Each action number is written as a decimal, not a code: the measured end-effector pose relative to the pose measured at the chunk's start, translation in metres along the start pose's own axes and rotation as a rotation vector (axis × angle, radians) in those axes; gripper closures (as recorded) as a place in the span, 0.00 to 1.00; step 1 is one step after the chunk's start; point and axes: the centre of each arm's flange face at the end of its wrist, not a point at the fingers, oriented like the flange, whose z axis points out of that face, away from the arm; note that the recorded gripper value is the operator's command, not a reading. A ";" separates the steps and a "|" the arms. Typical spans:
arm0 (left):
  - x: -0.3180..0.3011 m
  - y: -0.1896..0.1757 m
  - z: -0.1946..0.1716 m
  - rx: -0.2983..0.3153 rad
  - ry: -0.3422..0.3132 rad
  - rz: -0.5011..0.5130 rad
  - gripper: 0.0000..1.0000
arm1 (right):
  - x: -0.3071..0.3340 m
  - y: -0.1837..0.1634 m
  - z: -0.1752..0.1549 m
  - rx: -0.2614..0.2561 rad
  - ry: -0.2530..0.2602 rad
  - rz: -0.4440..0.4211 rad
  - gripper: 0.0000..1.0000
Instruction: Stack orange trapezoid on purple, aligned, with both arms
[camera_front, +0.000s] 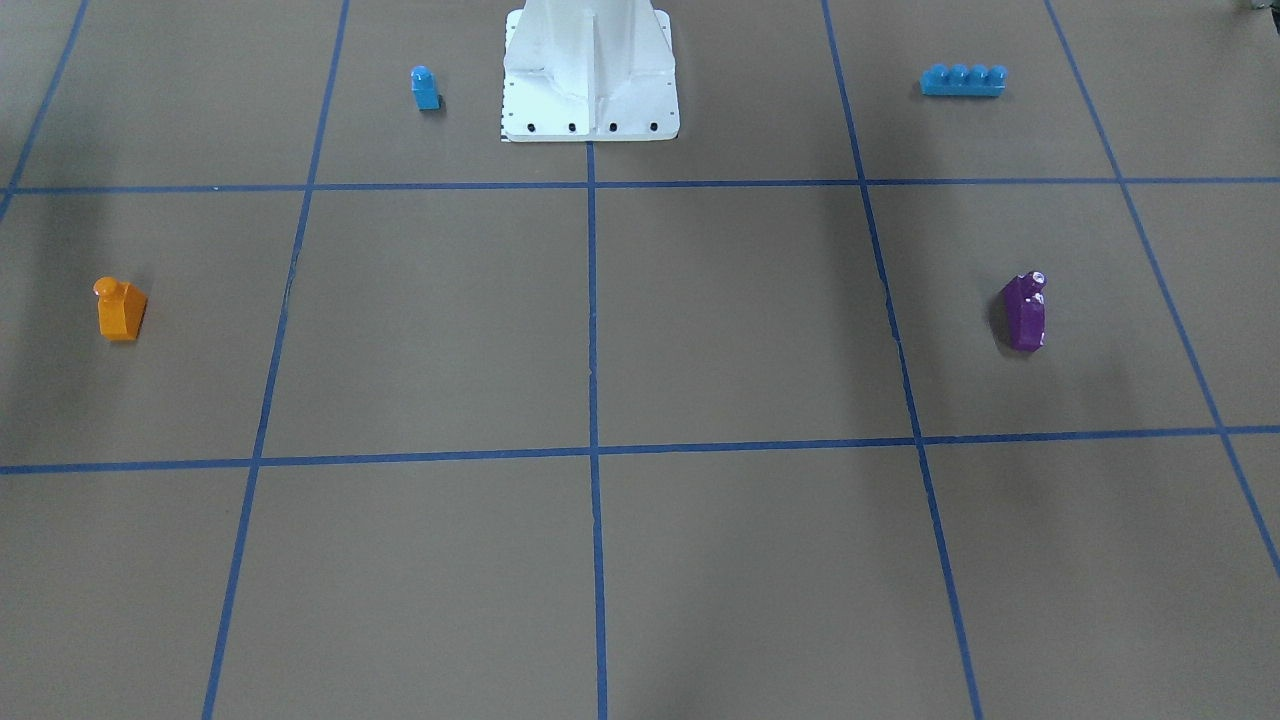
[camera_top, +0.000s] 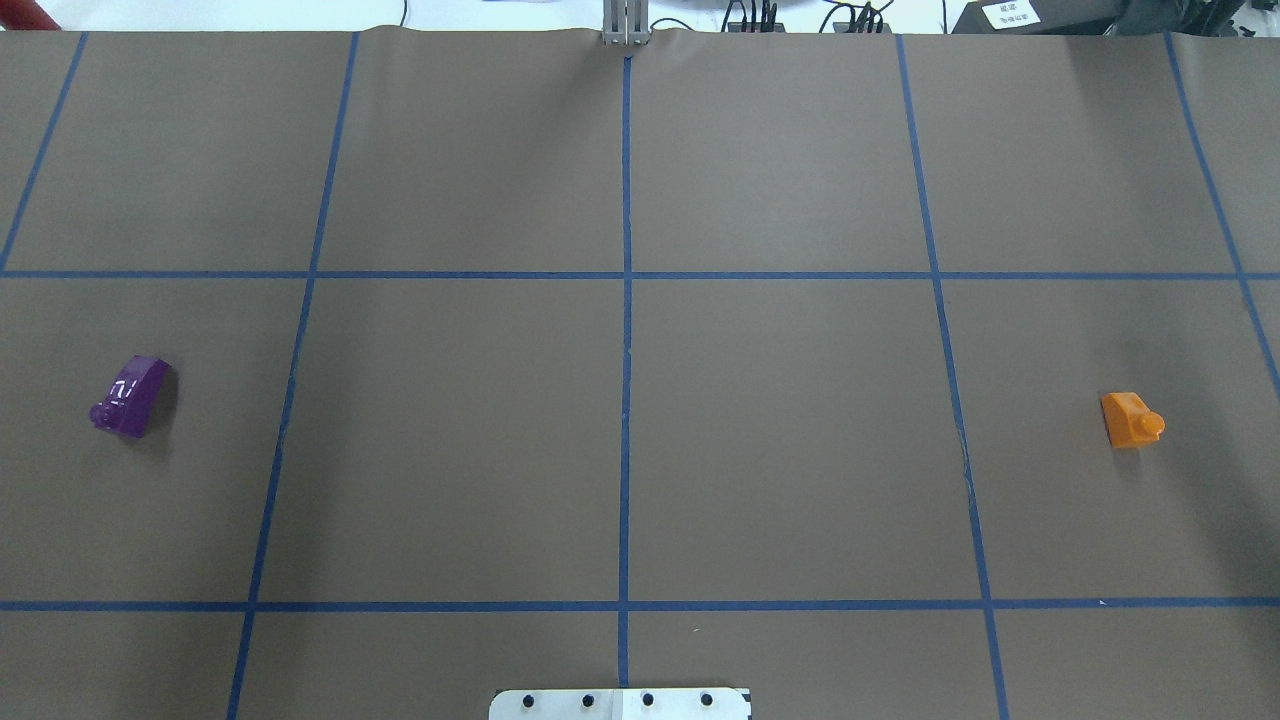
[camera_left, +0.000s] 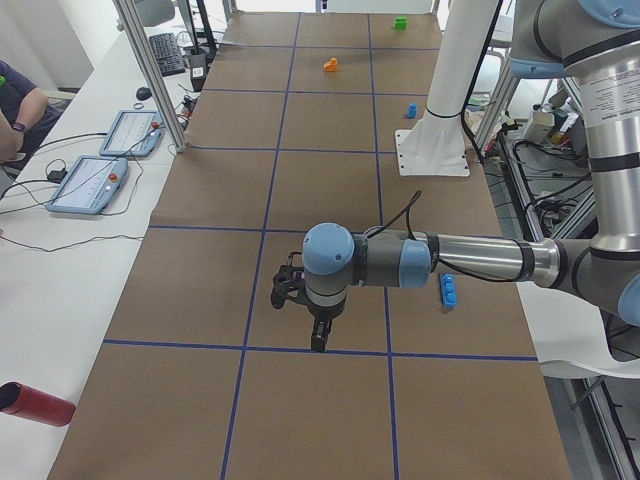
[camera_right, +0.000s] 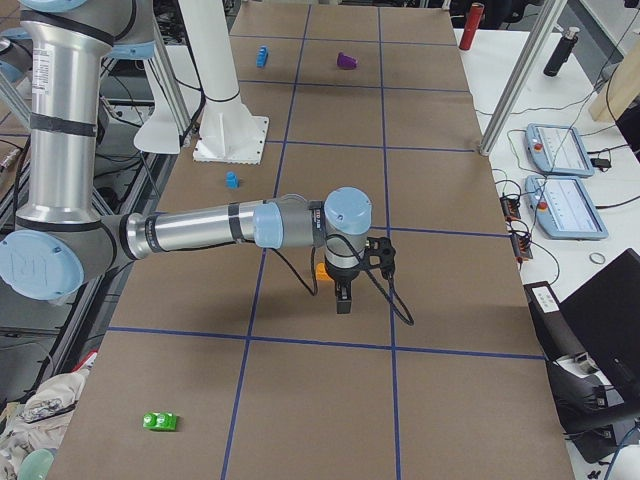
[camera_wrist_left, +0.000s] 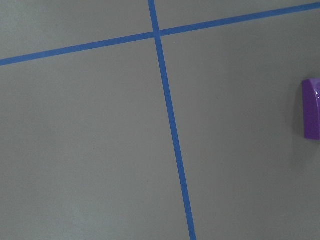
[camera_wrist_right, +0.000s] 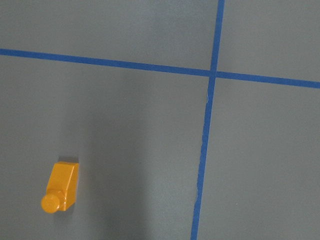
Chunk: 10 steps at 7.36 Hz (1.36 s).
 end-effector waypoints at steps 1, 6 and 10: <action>0.000 0.000 0.000 0.000 0.000 0.000 0.00 | 0.000 0.000 0.000 0.000 0.000 0.000 0.00; 0.020 -0.025 -0.018 0.056 -0.004 0.066 0.00 | -0.016 -0.005 0.009 -0.020 -0.002 -0.008 0.00; 0.038 -0.066 0.025 0.084 0.040 0.226 0.00 | -0.042 -0.007 0.014 -0.034 -0.006 0.003 0.00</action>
